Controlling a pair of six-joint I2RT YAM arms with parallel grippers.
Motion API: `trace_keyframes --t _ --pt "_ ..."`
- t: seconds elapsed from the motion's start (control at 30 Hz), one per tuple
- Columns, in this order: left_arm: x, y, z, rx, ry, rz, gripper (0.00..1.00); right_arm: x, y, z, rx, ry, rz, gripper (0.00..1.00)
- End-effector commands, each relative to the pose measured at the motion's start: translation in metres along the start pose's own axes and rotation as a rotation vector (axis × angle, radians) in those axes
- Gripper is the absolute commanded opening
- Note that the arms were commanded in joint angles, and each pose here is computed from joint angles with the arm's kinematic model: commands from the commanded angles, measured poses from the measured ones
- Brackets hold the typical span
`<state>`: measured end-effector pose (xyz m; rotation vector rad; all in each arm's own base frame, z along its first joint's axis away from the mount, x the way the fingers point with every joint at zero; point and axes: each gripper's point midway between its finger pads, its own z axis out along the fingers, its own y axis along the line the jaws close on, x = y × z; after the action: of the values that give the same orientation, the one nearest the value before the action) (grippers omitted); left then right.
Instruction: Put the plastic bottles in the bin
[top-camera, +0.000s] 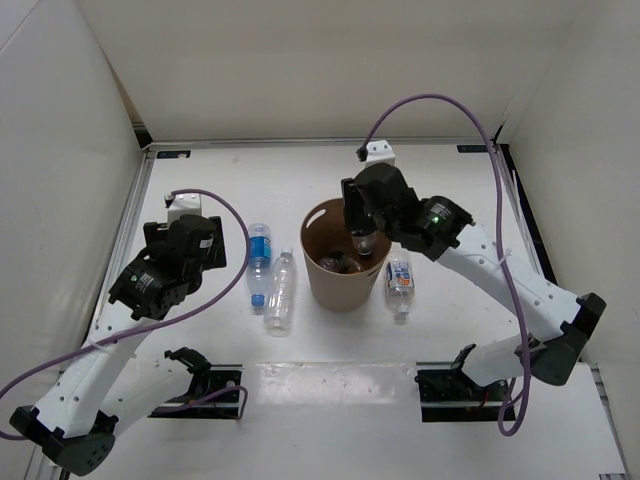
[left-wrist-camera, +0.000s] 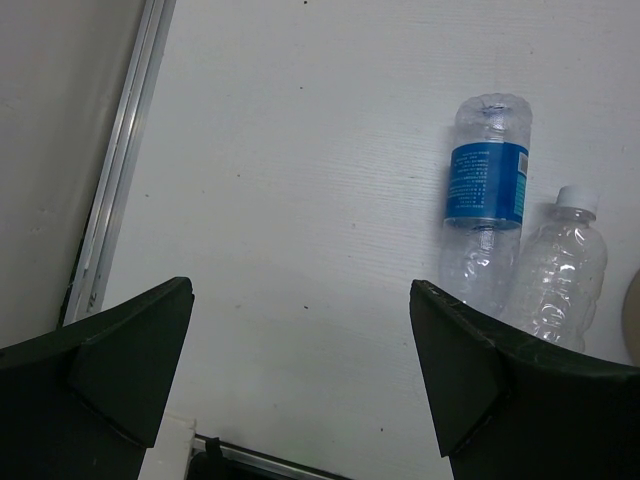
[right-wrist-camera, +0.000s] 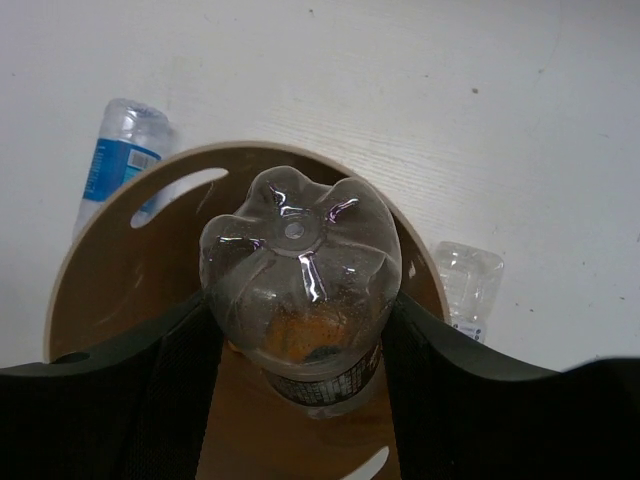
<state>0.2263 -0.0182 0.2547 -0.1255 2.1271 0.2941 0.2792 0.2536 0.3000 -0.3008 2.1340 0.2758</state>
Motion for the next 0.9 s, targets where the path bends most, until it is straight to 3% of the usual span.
trace_keyframes --t 0.0,0.1,0.2,0.23,0.47,0.6,0.63,0.67,0.7,0.77,0.8,0.87 --pt "-0.003 0.004 0.0 -0.021 -0.015 -0.008 1.0 -0.006 0.006 -0.01 0.01 -0.074 0.041 0.59" --pt "-0.002 0.005 -0.001 -0.02 -0.013 -0.004 1.0 0.011 -0.011 -0.005 0.118 -0.045 0.003 0.74" --pt "-0.002 0.005 -0.001 -0.021 -0.016 -0.008 1.0 0.009 -0.024 -0.003 0.16 -0.001 0.039 0.76" --pt "-0.001 0.005 0.0 -0.021 -0.012 -0.007 1.0 -0.003 -0.031 -0.006 0.174 -0.017 0.057 0.9" --pt "-0.002 0.007 -0.001 -0.027 -0.018 -0.01 1.0 -0.019 -0.062 -0.026 0.236 -0.054 0.071 0.9" --pt "-0.001 0.007 0.0 -0.03 -0.01 -0.004 1.0 -0.035 -0.088 -0.043 0.195 -0.099 0.166 0.9" --pt "-0.001 0.007 0.0 -0.029 -0.01 -0.006 1.0 -0.038 -0.067 -0.05 0.026 -0.089 0.196 0.9" --pt "-0.001 0.005 0.0 -0.026 -0.006 0.0 1.0 -0.049 -0.112 -0.055 0.082 -0.126 0.289 0.9" --pt "-0.001 0.006 0.001 -0.031 -0.006 0.0 1.0 -0.036 -0.083 -0.057 -0.149 -0.043 0.319 0.9" --pt "-0.001 0.006 0.001 -0.03 -0.004 -0.001 1.0 -0.056 -0.14 -0.082 -0.149 -0.176 0.486 0.9" --pt "-0.001 0.006 0.001 -0.033 -0.004 0.0 1.0 -0.038 -0.183 -0.075 -0.064 -0.18 0.589 0.9" --pt "-0.001 0.005 0.001 -0.029 -0.007 -0.001 1.0 -0.031 -0.198 -0.092 -0.096 -0.227 0.622 0.9"
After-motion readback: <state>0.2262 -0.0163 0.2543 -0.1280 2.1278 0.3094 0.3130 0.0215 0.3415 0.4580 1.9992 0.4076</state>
